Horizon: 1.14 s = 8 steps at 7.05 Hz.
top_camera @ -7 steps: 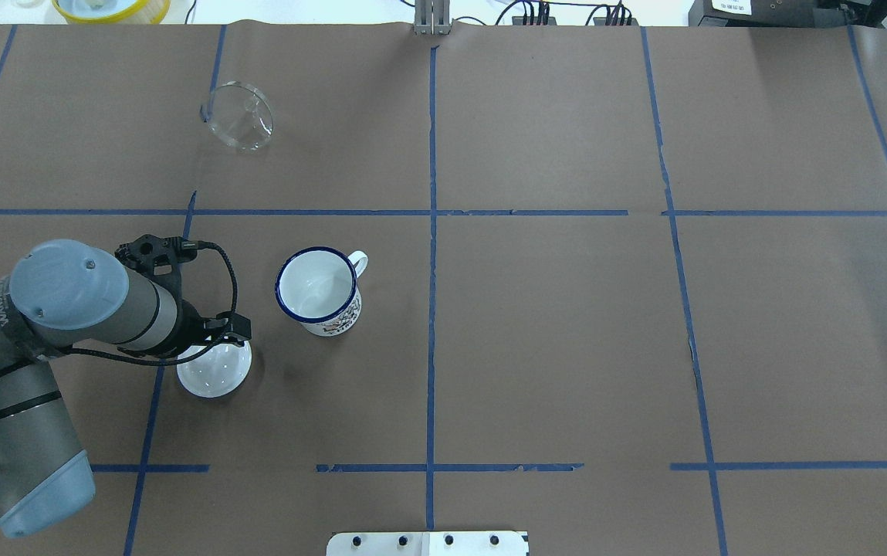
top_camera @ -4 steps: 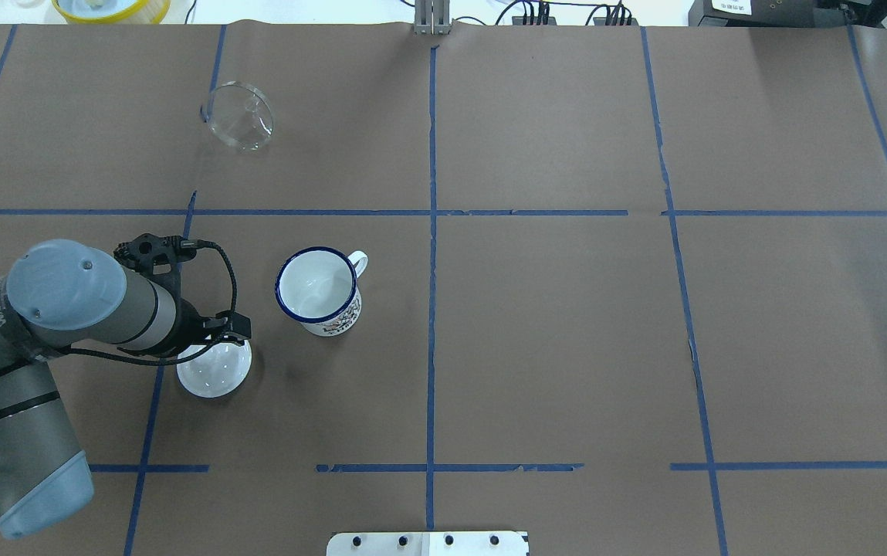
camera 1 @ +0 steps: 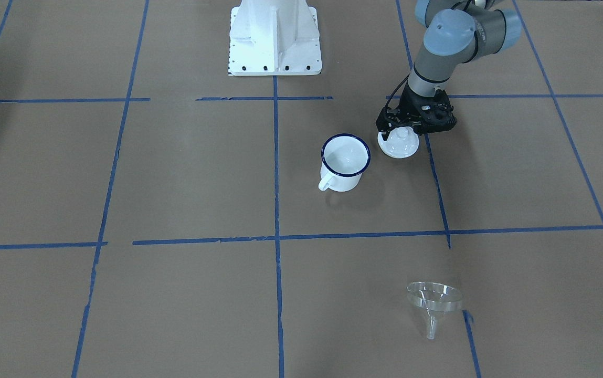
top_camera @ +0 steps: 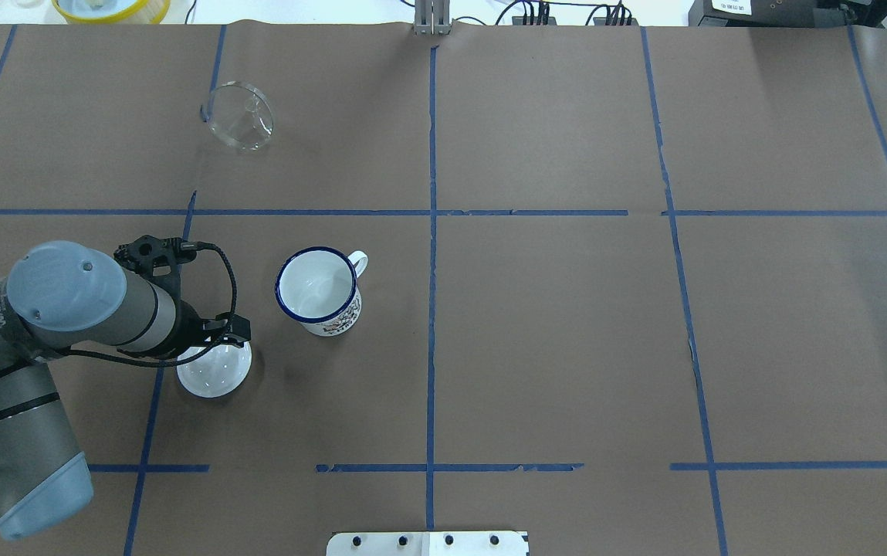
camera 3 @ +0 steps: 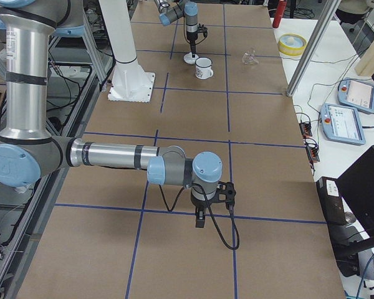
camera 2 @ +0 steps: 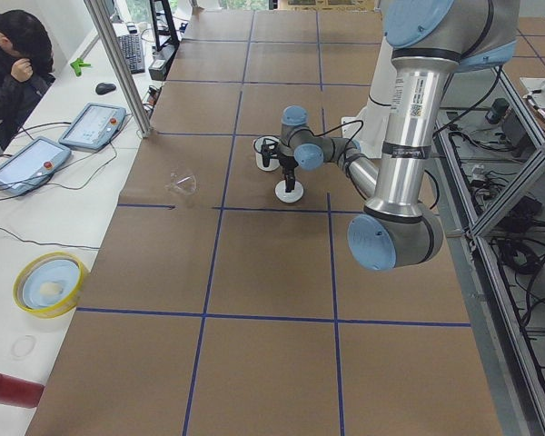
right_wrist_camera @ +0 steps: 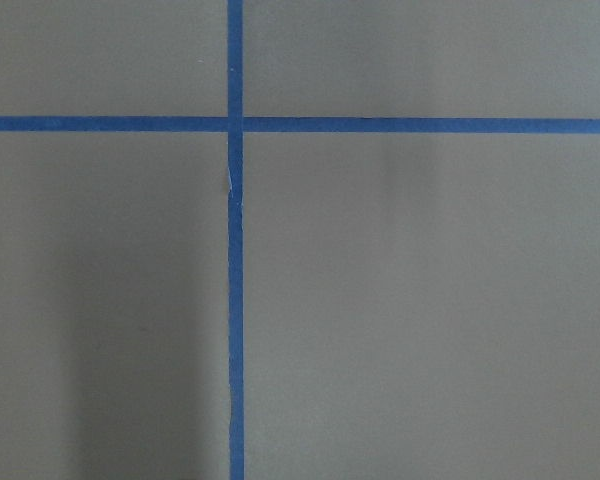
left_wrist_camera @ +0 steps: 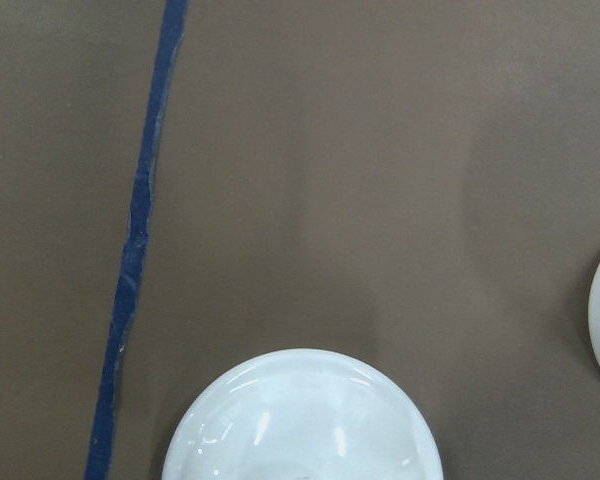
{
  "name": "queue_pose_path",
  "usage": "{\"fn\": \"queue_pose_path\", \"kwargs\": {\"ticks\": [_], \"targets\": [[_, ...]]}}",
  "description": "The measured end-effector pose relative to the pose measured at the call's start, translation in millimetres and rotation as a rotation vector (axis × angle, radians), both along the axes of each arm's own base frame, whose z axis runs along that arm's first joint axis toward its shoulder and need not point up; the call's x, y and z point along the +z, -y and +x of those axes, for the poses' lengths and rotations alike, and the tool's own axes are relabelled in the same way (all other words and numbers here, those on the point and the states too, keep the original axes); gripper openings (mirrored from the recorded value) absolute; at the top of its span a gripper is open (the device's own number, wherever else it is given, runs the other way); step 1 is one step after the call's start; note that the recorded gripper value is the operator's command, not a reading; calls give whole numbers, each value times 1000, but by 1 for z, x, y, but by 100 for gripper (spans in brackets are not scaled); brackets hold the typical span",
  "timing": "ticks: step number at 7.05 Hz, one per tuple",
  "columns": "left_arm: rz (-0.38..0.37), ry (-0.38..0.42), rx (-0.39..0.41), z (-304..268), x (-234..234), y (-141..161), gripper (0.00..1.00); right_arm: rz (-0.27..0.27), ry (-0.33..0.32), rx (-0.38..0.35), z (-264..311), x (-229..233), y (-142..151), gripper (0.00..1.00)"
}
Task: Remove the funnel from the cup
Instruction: 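Lower the left gripper and grasp the white lid by its knob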
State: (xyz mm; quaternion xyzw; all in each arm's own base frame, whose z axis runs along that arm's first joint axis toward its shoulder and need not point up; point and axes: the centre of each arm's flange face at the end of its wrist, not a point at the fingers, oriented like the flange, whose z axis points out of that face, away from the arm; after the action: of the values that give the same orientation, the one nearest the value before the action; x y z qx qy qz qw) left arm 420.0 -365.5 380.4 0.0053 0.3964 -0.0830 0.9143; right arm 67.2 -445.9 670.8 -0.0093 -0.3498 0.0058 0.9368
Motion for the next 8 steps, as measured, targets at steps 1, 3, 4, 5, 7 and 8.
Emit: {"fn": "queue_pose_path", "kwargs": {"ticks": [1,3,4,5,7,8], "targets": [[-2,3,1,0,2,0,91,0,0,0,0,0,0,100],[-5,7,3,-1,5,-1,86,0,0,0,0,0,0,100],[-6,9,4,-2,6,-2,86,0,0,0,0,0,0,100],[-5,9,4,-3,6,-2,86,0,0,0,0,0,0,100],[-5,6,11,-1,5,-5,86,0,0,0,0,0,0,100],[-5,5,16,1,5,-8,77,0,0,0,0,0,0,100]]}}
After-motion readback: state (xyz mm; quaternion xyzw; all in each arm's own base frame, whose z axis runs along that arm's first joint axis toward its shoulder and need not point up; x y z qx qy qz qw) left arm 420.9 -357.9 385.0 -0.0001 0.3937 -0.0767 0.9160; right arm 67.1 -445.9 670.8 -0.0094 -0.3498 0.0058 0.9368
